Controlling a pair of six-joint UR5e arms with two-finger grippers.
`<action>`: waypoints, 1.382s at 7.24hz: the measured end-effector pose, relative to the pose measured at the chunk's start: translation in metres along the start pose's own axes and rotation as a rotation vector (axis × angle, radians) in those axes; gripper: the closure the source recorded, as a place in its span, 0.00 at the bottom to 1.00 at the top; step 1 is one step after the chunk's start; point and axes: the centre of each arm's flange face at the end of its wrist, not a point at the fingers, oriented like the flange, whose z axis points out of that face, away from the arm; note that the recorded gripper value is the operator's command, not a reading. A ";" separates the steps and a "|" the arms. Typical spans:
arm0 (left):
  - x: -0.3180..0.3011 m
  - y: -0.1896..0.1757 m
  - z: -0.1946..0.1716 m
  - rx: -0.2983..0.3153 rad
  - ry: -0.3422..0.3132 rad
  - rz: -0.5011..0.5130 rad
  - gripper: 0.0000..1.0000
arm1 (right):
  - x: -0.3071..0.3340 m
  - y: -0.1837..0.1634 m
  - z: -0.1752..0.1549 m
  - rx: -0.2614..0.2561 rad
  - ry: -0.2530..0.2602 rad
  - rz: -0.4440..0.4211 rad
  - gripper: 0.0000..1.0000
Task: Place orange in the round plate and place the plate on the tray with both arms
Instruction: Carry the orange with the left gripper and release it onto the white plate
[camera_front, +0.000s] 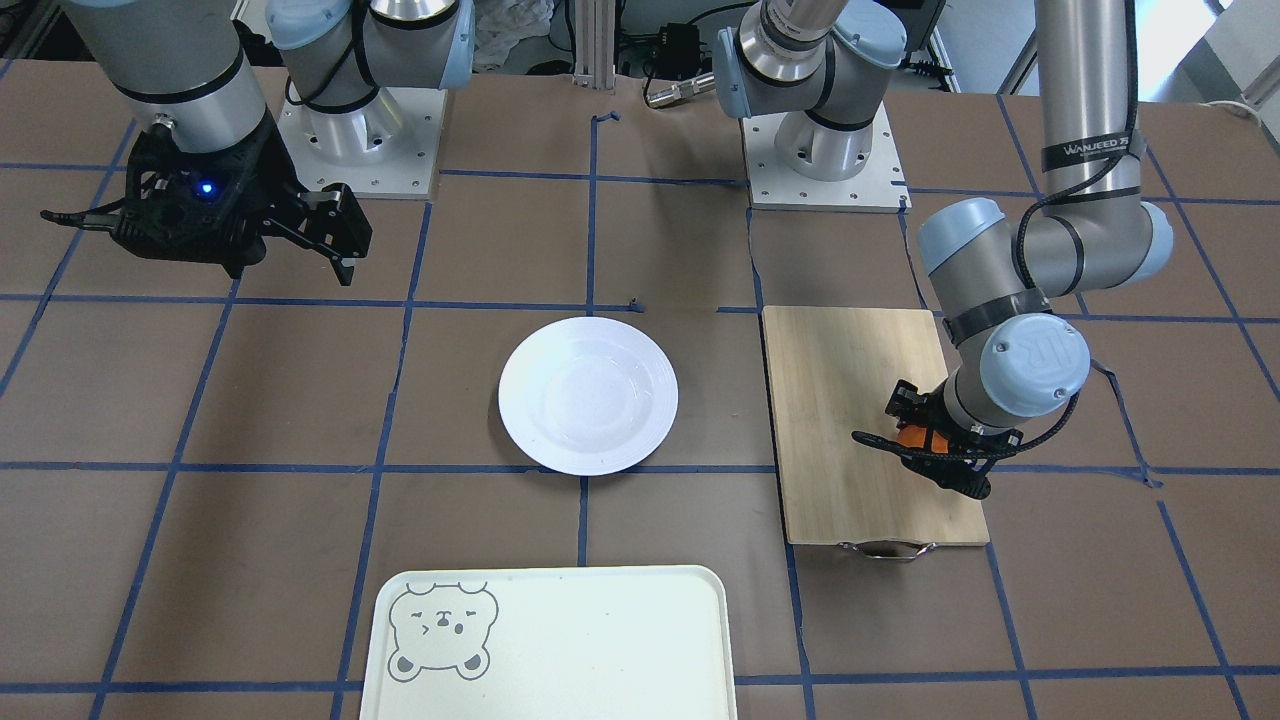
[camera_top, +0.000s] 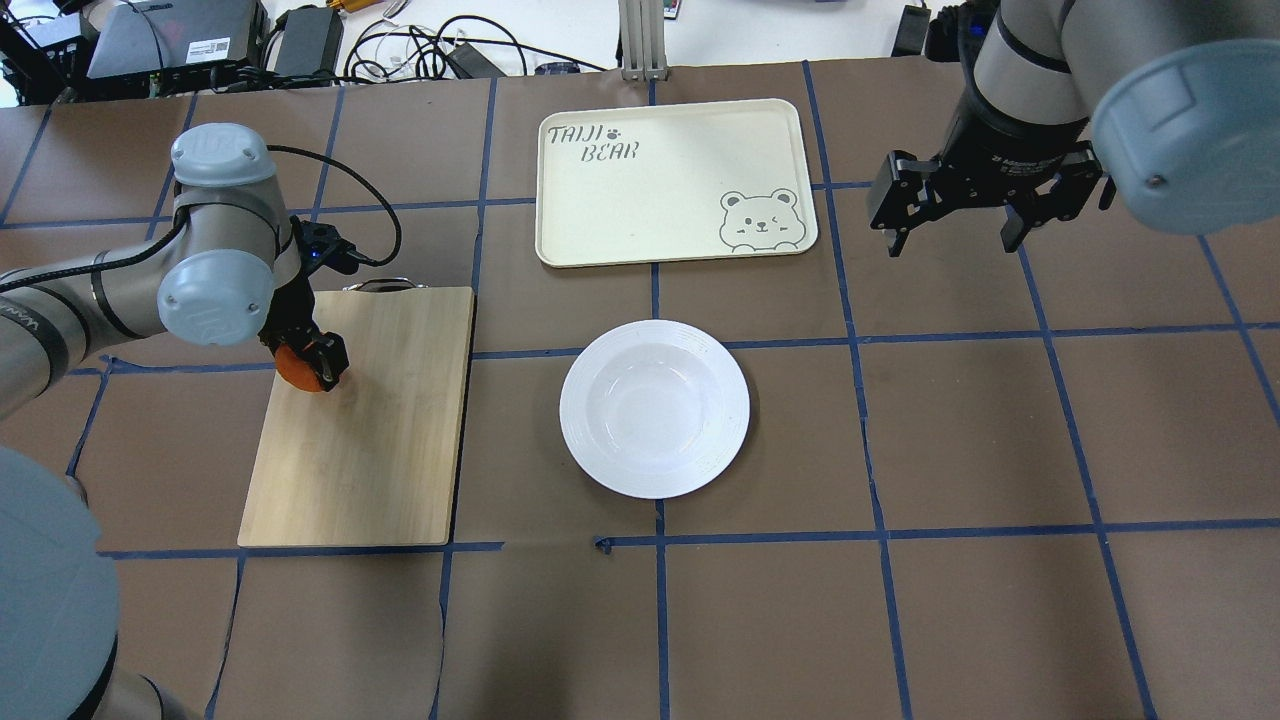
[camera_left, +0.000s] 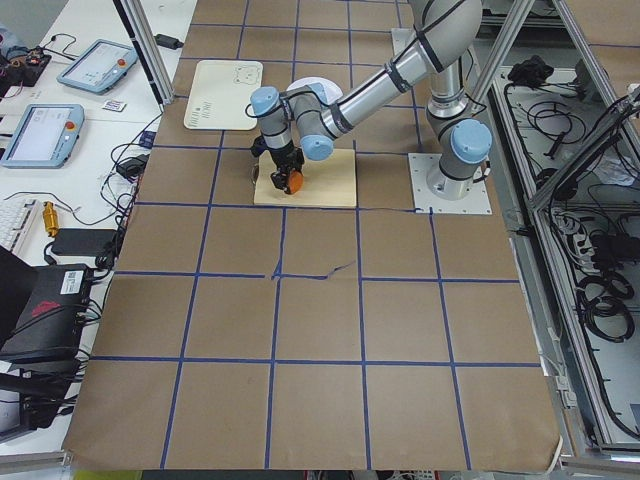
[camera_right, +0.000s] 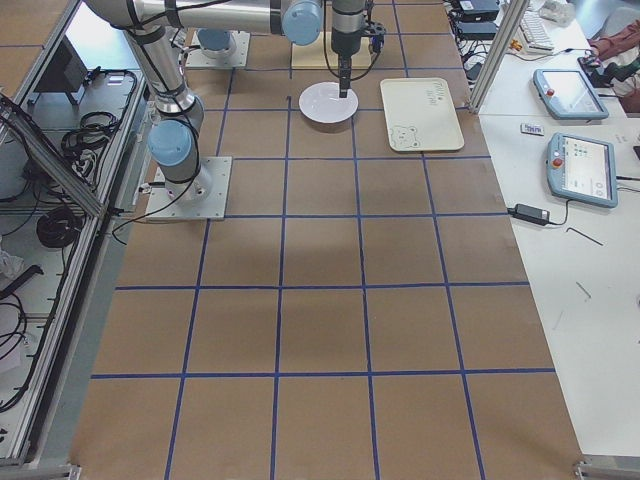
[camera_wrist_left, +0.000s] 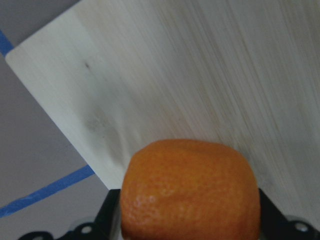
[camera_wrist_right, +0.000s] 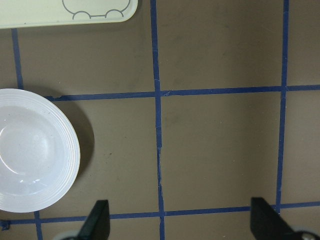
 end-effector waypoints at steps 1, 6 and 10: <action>0.004 -0.003 -0.017 0.041 0.042 -0.028 0.73 | 0.000 0.000 0.000 -0.001 -0.003 -0.002 0.00; 0.156 -0.026 -0.099 0.124 0.166 -0.200 0.68 | -0.002 0.000 0.006 -0.016 -0.010 -0.009 0.00; 0.333 -0.056 -0.079 0.123 0.183 -0.355 0.37 | 0.002 -0.004 0.010 -0.020 0.002 -0.002 0.00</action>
